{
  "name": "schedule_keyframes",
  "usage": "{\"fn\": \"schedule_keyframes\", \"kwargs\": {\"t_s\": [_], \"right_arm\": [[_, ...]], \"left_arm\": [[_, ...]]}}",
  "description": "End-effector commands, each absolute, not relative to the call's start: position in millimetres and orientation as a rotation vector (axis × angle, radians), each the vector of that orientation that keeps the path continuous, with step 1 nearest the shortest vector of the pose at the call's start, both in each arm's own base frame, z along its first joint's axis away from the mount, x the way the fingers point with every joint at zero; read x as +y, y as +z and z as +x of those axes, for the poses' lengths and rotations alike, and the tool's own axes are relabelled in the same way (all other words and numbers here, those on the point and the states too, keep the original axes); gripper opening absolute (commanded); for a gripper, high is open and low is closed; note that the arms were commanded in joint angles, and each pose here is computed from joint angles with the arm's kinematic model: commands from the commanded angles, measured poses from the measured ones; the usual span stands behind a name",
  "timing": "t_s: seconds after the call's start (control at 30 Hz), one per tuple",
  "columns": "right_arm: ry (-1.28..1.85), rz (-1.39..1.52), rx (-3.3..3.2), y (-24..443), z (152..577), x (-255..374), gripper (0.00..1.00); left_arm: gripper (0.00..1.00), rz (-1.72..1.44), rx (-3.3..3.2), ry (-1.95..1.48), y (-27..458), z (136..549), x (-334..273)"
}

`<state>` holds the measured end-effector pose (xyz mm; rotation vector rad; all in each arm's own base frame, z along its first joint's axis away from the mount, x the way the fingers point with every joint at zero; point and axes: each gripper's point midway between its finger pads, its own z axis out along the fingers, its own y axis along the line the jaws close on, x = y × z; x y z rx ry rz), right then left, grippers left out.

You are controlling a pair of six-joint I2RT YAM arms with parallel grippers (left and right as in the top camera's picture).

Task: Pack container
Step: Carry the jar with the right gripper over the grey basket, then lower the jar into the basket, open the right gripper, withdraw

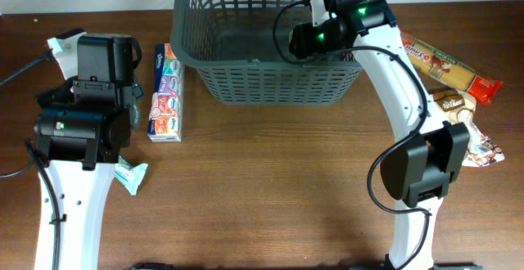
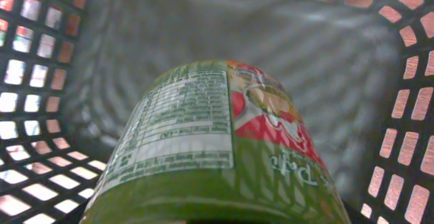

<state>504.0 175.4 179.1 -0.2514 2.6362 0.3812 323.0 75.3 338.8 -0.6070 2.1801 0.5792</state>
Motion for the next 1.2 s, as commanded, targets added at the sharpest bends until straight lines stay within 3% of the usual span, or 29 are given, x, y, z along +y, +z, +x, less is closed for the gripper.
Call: {"fn": "schedule_keyframes", "kwargs": {"t_s": [0.0,0.2,0.53,0.93,1.17], "right_arm": [[0.362,-0.259,2.608,184.2,507.7,175.4,0.17],[0.368,-0.259,2.573,188.8,514.7,177.5,0.33],[0.345,-0.251,2.548,188.2,523.0,176.1,0.34],[0.333,-0.249,2.614,151.6,527.7,177.2,0.34],[0.325,-0.247,2.597,153.6,531.5,176.9,0.39]], "left_arm": [[0.99,-0.621,2.153,0.586,347.1,319.9,78.9],[0.99,-0.621,2.153,0.586,347.1,319.9,78.9],[0.99,-0.621,2.153,0.586,347.1,319.9,78.9],[0.99,-0.621,2.153,0.586,347.1,319.9,78.9],[0.99,-0.621,2.153,0.586,347.1,319.9,78.9]]}}
